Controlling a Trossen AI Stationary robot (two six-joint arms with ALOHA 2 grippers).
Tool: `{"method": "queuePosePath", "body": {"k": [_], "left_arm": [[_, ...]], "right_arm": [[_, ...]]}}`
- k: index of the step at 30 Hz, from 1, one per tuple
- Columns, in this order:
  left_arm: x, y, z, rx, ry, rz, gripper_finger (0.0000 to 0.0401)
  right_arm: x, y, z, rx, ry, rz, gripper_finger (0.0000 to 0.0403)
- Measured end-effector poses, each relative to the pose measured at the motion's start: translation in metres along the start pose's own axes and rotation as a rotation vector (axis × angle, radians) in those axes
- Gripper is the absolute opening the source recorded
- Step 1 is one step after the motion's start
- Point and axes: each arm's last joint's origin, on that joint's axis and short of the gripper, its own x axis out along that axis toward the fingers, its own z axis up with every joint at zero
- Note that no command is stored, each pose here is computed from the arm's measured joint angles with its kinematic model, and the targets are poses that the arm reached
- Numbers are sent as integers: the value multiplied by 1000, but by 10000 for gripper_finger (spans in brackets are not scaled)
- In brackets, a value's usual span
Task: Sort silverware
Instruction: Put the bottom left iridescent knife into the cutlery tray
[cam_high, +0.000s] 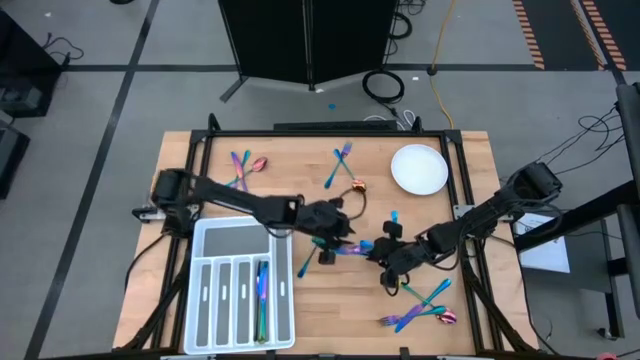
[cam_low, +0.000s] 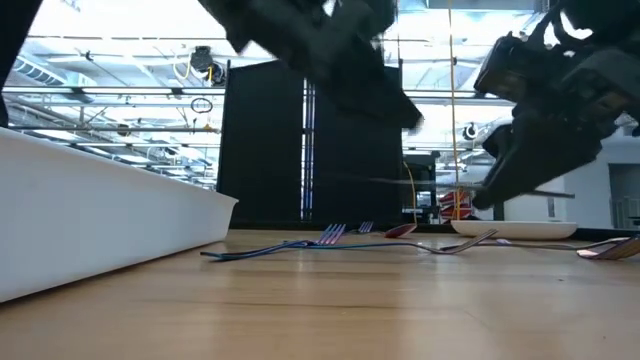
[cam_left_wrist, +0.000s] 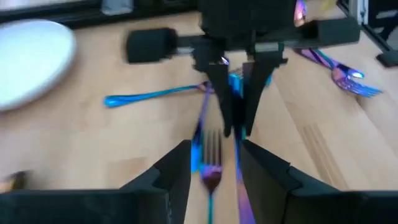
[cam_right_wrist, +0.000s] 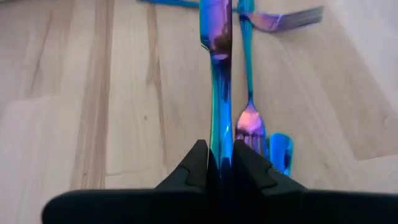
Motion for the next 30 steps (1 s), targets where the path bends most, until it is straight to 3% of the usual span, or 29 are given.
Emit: {"method": "queuePosePath", "body": {"k": [4, 8, 12, 15, 18, 23, 26, 30], "left_arm": [[-53, 11, 16, -25, 45, 66, 139], [-115, 16, 19, -105, -11, 110, 139], [-170, 11, 1, -234, -140, 180, 139], [-195, 3, -23, -397, -344, 239, 139], [-197, -7, -57, -634, -562, 263, 139], [-173, -17, -106, -985, -860, 258, 139], [-153, -20, -113, -1034, -900, 257, 139], [-122, -21, -97, -960, -907, 260, 139]], "right_arm": [[-9, -2, 8, -10, -74, -33, 20], [-18, -4, 14, -44, -144, -94, 20], [-23, -7, 19, -78, -206, -179, 20], [-25, -9, 23, -98, -266, -269, 20], [-27, -11, 32, -91, -364, -351, 23], [-31, -15, 59, -11, -563, -358, 27], [-32, -19, 71, 20, -651, -365, 25], [-28, -29, 80, 54, -694, -345, 25]]}}
